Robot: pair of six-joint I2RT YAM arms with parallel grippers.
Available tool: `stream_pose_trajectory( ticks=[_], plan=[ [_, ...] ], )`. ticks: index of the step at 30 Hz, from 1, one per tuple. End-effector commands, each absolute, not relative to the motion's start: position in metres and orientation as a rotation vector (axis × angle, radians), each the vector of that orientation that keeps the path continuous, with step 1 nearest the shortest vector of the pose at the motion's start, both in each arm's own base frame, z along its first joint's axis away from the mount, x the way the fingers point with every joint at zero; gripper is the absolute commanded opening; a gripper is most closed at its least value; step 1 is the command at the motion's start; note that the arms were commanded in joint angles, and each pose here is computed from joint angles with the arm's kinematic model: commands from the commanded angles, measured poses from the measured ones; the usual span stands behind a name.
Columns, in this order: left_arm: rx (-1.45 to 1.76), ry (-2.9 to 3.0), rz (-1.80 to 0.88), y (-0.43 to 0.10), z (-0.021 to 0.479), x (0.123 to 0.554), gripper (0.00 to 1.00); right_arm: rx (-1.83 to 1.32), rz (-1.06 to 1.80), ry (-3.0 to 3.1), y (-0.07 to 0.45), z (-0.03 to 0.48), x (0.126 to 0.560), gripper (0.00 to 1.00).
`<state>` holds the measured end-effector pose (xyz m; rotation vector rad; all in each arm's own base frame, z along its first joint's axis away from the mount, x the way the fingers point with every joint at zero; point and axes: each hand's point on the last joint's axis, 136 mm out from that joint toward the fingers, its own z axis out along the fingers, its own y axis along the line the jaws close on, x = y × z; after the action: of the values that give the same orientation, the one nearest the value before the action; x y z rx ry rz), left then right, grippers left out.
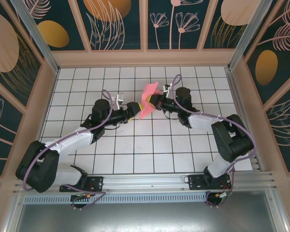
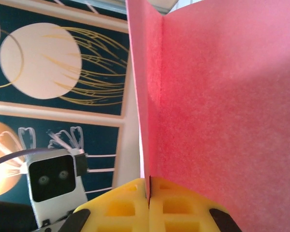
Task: Fold a paper plane with a square sheet of paper (pick it up from the middle)
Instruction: Pick up the paper from the center of the table.
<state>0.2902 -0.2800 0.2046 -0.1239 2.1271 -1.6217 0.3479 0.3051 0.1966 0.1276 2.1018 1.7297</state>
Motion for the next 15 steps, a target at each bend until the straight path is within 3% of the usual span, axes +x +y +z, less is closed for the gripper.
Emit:
stream_pose_trajectory(
  ticks=[1, 8, 15],
  plan=[
    [-0.089, 2.07, -1.761, -0.289, 0.222, 0.288, 0.98, 0.039, 1.865, 1.999, 0.312, 0.231, 0.335, 0.03],
    [-0.109, 2.017, -1.836, -0.295, 0.228, 0.296, 0.92, 0.032, 1.919, 2.003, 0.316, 0.233, 0.329, 0.03],
    [-0.127, 2.002, -1.84, -0.296, 0.227, 0.301, 0.6, 0.033, 1.939, 2.034, 0.32, 0.225, 0.324, 0.03]
  ],
)
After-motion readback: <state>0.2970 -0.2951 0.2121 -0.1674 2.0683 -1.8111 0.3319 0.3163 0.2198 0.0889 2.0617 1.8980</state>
